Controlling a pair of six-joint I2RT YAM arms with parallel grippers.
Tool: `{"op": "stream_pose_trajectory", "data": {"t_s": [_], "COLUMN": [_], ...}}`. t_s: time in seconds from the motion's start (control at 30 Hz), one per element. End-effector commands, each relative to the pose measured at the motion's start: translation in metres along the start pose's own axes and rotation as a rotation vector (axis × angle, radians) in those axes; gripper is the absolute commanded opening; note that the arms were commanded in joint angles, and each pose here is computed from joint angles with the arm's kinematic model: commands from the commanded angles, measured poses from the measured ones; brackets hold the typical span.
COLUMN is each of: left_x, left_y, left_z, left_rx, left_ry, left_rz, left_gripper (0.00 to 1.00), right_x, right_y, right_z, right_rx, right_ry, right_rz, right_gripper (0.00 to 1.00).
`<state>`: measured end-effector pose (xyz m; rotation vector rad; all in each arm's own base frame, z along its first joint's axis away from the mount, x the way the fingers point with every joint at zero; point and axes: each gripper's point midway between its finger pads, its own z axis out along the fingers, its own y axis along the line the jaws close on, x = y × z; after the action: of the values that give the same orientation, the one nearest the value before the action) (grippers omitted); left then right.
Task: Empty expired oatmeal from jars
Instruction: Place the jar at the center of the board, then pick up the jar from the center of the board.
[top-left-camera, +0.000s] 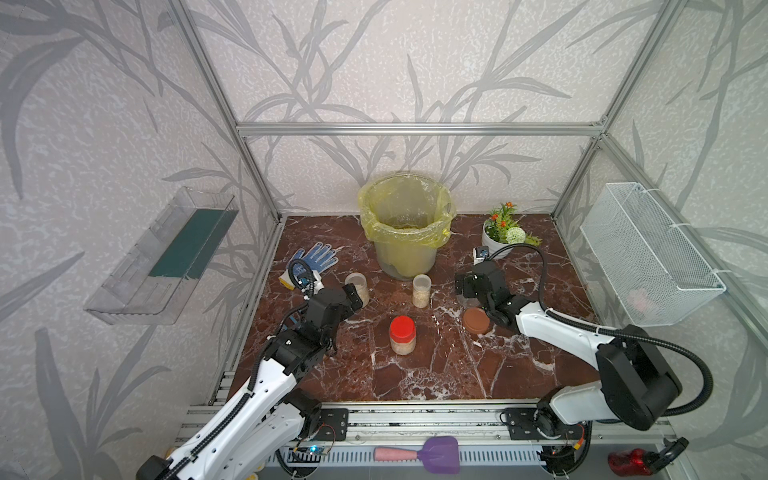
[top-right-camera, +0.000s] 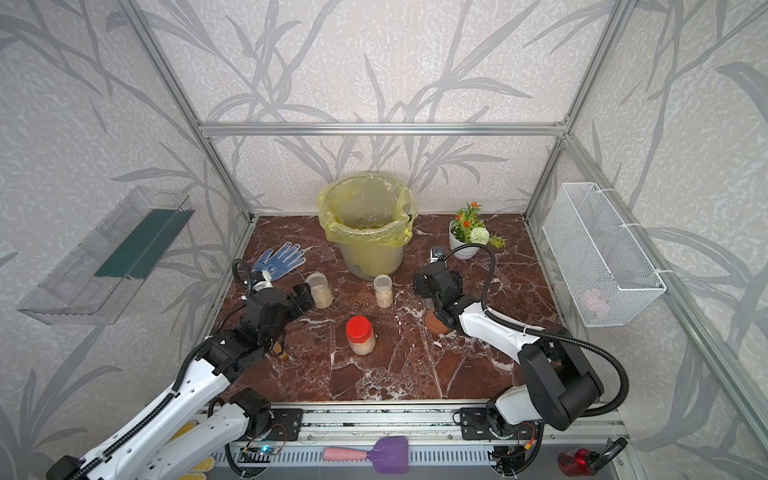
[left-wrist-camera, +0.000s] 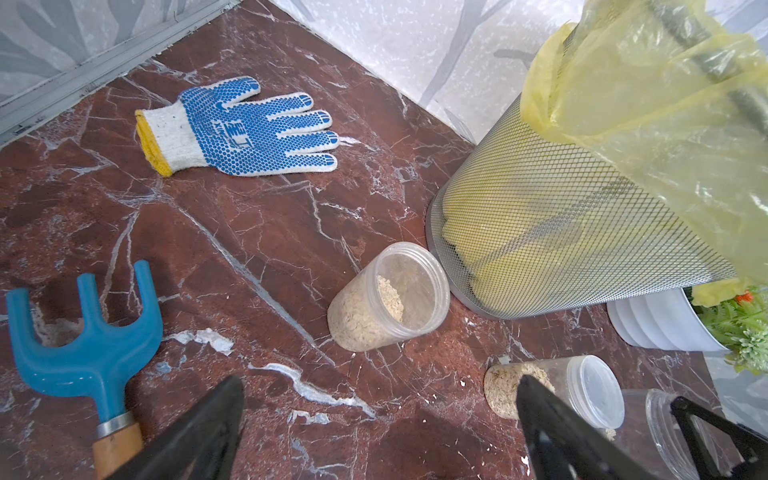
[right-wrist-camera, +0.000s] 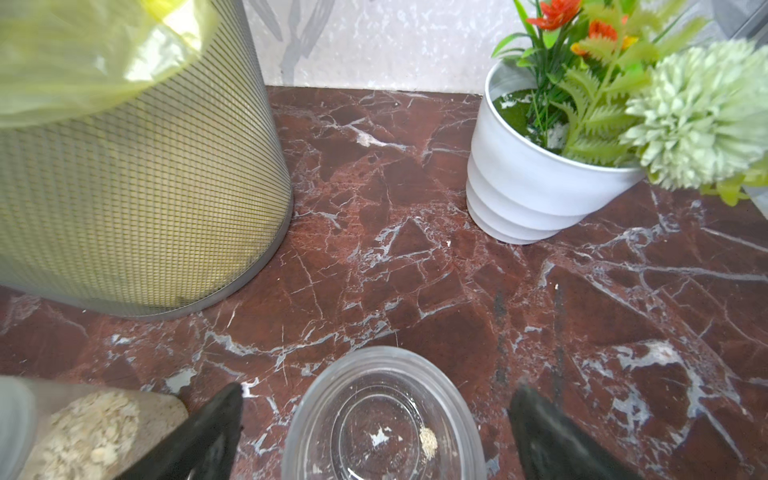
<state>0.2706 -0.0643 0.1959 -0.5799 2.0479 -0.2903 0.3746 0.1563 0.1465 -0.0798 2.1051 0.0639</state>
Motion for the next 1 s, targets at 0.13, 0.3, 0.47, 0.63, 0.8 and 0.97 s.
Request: {"op": "stream_pose_trajectory", "data": {"t_s": [0.13,0.3,0.47,0.63,0.8,0.97], "left_x": [0.005,0.007,0.014,0.021,0.027,0.035], "left_y": [0.018,0.025,0.028,0.032,0.033,0.036], "left_z": [-0.01,-0.018,-0.023,-0.026,-0.025,-0.024], "left_rx": [-0.052,-0.031,-0.006,-0.003,0.011,0.011], "left_ry": [0.02,0.012,0.029,0.052,0.069,0.096], "left_rz": [0.035,0.017,-0.005,-0.019,-0.034,-0.044], "left_gripper": [0.99,0.99,0.99,0.99,0.99,0.99], "right_x": [-0.034,-0.021,0.002,0.029,0.051,0.074], "right_y": [0.037,0.065,0.086,0.112,0.142,0.168], "right_z": [-0.056,-0.102,-0.136,-0.162,-0.181,-0.183], "right_rx": [-0.227,-0.432,-0.578,-0.727,-0.846,-0.873], "right_ry": [-0.022,0.005,0.051,0.11,0.158,0.204], "right_rz": [-0.093,-0.123,-0.135,-0.159,-0.229,-0.343], "right_gripper": [0.99,0.99,0.99,0.97,0.94,0.96]}}
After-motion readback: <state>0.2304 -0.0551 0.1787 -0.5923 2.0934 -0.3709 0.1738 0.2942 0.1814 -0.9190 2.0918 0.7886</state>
